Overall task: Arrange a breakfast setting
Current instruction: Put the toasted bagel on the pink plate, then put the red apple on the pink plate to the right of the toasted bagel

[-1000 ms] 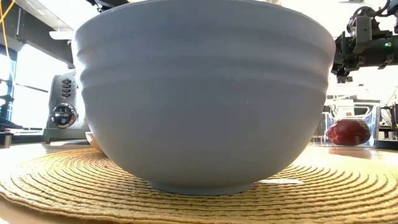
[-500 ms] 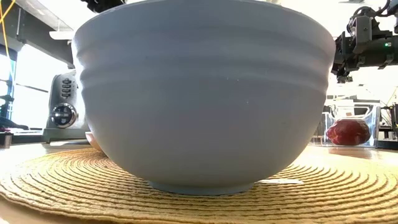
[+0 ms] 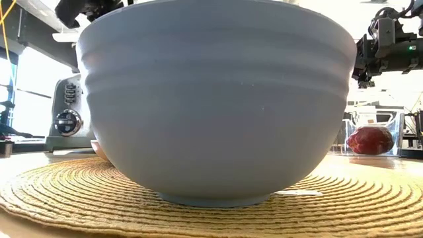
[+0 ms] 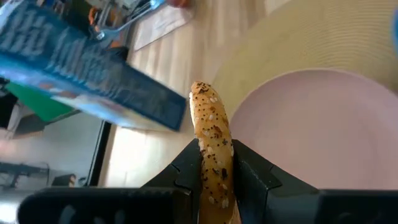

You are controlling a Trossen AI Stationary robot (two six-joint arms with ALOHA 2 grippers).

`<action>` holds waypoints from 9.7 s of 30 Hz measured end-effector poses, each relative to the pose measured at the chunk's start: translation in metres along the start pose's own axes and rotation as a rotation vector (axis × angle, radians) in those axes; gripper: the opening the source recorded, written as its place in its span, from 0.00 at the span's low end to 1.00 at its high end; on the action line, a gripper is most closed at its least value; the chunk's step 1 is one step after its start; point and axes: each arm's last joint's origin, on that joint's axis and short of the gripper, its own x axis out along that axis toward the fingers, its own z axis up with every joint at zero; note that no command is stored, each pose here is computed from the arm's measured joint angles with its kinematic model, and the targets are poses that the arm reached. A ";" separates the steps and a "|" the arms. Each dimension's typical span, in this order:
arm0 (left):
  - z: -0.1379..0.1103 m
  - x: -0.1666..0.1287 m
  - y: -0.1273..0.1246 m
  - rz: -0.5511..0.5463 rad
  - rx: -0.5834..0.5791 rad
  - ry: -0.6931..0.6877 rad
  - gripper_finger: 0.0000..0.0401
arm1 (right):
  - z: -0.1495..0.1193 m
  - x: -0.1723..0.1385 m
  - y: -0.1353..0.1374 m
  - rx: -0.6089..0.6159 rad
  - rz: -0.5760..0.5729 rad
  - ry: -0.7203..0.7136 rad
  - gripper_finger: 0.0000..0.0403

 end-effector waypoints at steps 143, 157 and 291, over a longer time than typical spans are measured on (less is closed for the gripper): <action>0.021 -0.096 0.114 0.088 -0.223 -0.133 0.37 | -0.002 0.000 0.000 0.168 -0.008 0.021 0.57; 0.019 -0.100 0.117 0.089 -0.227 -0.146 0.37 | -0.002 0.000 0.000 0.093 -0.007 0.022 0.74; 0.007 -0.107 0.122 0.080 -0.281 -0.109 0.37 | 0.125 0.116 -0.096 -0.076 -0.352 1.601 0.74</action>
